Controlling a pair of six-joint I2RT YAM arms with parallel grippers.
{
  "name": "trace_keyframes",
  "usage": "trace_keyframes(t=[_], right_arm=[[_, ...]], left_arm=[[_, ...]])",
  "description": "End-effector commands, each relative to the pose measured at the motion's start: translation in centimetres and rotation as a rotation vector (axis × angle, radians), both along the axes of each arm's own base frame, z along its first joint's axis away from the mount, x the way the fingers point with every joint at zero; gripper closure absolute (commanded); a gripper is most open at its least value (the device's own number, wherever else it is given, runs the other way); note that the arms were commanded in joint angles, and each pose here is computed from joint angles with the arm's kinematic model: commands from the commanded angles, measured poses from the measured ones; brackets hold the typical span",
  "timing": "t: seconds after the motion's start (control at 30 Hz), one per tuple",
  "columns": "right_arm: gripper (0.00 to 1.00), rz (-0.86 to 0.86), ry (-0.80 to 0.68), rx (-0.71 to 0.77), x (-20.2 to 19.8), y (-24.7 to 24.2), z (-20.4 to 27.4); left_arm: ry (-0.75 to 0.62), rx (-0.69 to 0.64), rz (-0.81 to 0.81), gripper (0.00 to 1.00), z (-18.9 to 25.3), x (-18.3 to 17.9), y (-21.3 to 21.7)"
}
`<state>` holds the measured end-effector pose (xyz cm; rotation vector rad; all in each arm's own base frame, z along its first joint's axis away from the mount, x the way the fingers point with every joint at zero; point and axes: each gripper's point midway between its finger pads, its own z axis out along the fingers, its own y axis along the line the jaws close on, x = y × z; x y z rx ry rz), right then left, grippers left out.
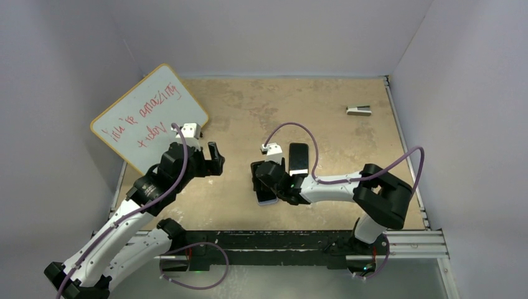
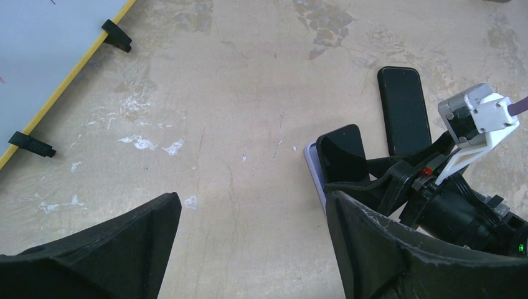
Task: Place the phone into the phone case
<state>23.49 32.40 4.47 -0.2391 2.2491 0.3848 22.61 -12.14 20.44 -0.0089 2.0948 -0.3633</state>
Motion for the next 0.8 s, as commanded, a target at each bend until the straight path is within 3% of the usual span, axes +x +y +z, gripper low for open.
trace_keyframes(t=[0.0, 0.53, 0.77], right_arm=[[0.42, -0.028, -0.036, 0.025, 0.2, 0.0, 1.1], [0.09, -0.06, 0.04, 0.061, -1.4, -0.7, 2.4], [0.16, -0.019, 0.094, 0.096, -1.7, -1.8, 3.1]], left_arm=[[-0.025, 0.005, 0.009, 0.09, 0.8, 0.5, 0.1], [0.001, 0.017, -0.011, 0.07, 0.0, 0.7, -0.5], [0.078, -0.022, -0.085, 0.1, -2.3, 0.8, -2.8]])
